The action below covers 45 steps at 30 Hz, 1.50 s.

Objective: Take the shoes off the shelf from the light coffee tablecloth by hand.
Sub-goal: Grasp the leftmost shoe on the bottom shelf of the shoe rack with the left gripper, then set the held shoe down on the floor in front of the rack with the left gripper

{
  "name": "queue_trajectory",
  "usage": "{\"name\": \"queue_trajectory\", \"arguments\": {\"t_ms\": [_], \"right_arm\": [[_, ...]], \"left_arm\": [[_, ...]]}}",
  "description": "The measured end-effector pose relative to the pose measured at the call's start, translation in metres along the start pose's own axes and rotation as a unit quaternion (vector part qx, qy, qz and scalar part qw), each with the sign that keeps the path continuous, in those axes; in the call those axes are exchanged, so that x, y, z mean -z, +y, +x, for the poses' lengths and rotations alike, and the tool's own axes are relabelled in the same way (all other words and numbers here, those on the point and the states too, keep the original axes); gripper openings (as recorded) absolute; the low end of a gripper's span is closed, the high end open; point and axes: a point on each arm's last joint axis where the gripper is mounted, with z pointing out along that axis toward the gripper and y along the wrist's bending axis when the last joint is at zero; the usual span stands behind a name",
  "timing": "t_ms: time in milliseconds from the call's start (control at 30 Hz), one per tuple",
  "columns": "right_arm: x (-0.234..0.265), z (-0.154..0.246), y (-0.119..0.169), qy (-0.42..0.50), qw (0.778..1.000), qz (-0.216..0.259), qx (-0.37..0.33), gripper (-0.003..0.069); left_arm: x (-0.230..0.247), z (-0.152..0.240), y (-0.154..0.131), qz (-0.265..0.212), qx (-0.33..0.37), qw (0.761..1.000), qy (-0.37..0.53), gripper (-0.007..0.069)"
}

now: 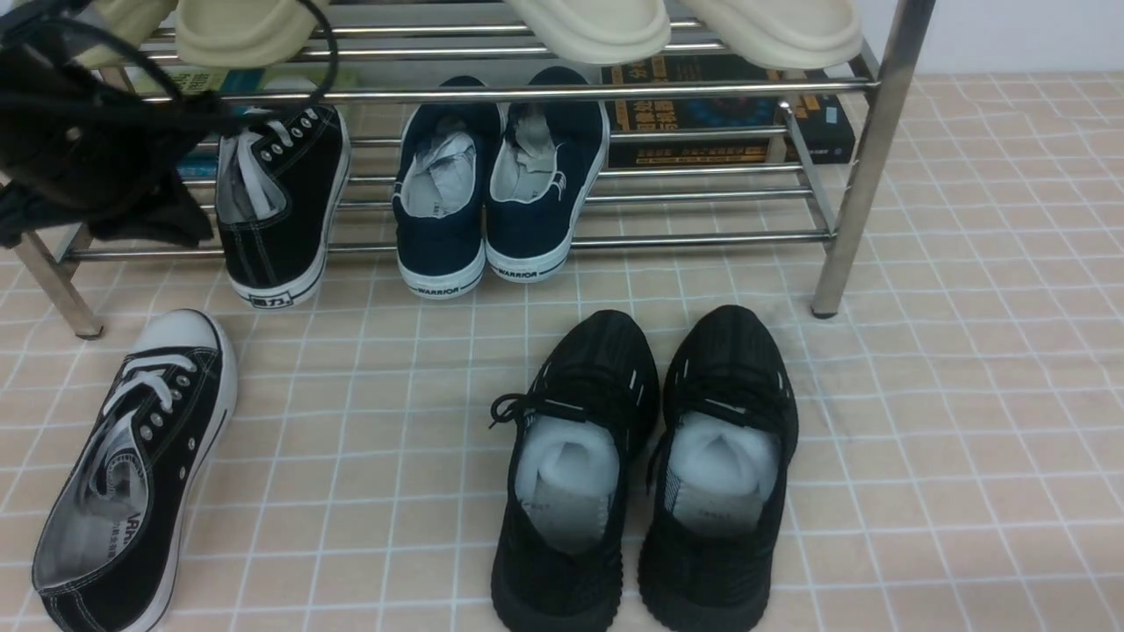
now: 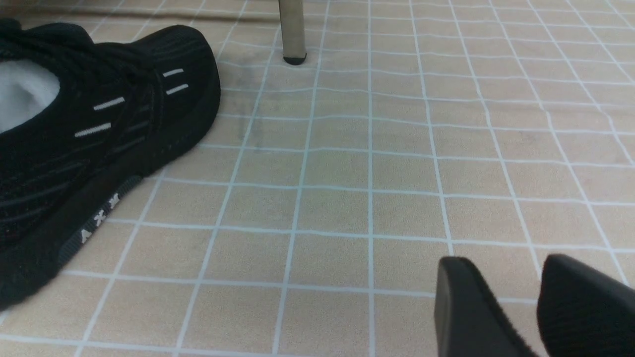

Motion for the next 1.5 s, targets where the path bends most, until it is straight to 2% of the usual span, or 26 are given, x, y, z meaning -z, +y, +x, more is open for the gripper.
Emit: {"name": "queue_trajectory", "arguments": {"t_ms": [133,167,267,367,467,767,867,967,1167,1233,1400,1500], "right_arm": [[0.000,0.000,0.000,0.000,1.000,0.000,0.000,0.0240],[0.000,0.000,0.000,0.000,1.000,0.000,0.000,0.0240],[0.000,0.000,0.000,0.000,1.000,0.000,0.000,0.0240],[0.000,0.000,0.000,0.000,1.000,0.000,0.000,0.0240],[0.000,0.000,0.000,0.000,1.000,0.000,0.000,0.0240],[0.000,0.000,0.000,0.000,1.000,0.000,0.000,0.0240],[0.000,0.000,0.000,0.000,1.000,0.000,0.000,0.0240],[0.000,0.000,0.000,0.000,1.000,0.000,0.000,0.0240],[0.000,0.000,0.000,0.000,1.000,0.000,0.000,0.0240],[0.000,0.000,0.000,0.000,1.000,0.000,0.000,0.0240],[0.000,0.000,0.000,0.000,1.000,0.000,0.000,0.0240],[0.000,0.000,0.000,0.000,1.000,0.000,0.000,0.0240]], "left_arm": [[-0.022,-0.024,-0.003,-0.015,0.026,1.000,-0.007,0.0210],[-0.022,-0.025,-0.002,-0.016,0.026,0.999,-0.007,0.0218],[-0.031,-0.033,-0.003,-0.022,0.033,0.999,-0.013,0.0345],[-0.040,-0.037,-0.001,-0.029,0.033,0.999,-0.019,0.0424],[-0.050,-0.039,0.001,-0.032,0.031,0.999,-0.023,0.0457],[-0.078,-0.041,0.005,-0.036,0.035,0.999,-0.019,0.0459],[-0.094,-0.040,0.009,-0.041,0.037,0.998,-0.009,0.0447],[-0.105,-0.040,0.010,-0.040,0.042,0.998,-0.005,0.0401],[-0.106,-0.040,0.010,-0.041,0.040,0.998,0.003,0.0104],[-0.103,-0.040,0.010,-0.048,0.029,0.998,0.011,0.0038],[-0.081,-0.034,0.012,-0.076,0.010,0.996,0.039,0.0016],[-0.045,-0.026,0.011,-0.100,0.000,0.993,0.065,0.0016]]}}
